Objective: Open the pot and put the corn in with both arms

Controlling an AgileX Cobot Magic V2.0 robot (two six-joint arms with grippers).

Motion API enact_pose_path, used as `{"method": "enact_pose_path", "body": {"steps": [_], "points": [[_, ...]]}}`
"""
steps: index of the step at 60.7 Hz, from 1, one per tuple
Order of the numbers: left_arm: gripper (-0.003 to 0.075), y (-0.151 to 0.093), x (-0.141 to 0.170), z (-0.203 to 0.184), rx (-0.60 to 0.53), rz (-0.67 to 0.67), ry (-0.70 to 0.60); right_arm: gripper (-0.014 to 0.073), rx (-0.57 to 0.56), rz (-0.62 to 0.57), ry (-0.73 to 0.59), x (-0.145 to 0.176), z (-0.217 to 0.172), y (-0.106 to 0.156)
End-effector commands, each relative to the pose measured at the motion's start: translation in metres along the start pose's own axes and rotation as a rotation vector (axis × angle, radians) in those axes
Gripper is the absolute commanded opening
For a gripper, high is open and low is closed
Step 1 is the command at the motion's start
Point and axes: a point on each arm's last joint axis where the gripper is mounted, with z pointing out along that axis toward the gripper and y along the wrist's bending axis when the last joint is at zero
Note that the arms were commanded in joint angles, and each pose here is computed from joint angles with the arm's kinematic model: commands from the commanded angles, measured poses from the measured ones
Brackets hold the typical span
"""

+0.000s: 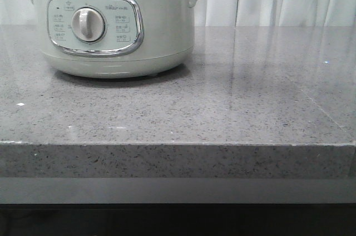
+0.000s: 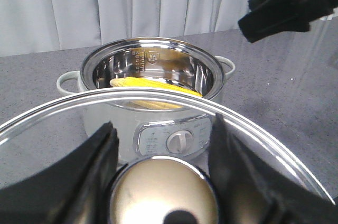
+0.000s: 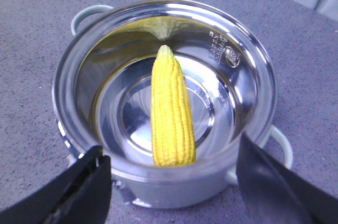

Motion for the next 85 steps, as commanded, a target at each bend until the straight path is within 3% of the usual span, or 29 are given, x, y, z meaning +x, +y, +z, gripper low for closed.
{"method": "enact_pose_path", "body": {"steps": [1,18,37,48,85], "points": [[0.0227,0.000,-0.023,-0.008,-0.001,-0.011,-0.179,0.0520,0.002,0.000,-0.218,-0.003,-0.051,0.000],[0.0227,0.000,-0.023,-0.008,-0.001,-0.011,-0.179,0.0520,0.003,0.001,-0.402,0.077,-0.127,-0.001],[0.0227,0.000,-0.023,-0.008,-0.001,-0.011,-0.179,0.0520,0.003,0.001,-0.396,0.150,-0.165,-0.001],[0.0227,0.000,-0.023,-0.008,-0.001,-0.011,-0.179,0.0520,0.003,0.001,-0.393,0.164,-0.169,-0.001],[0.0227,0.000,-0.024,-0.008,-0.001,-0.011,-0.192,0.0520,0.003,0.001,-0.391,0.164,-0.169,-0.001]]}}
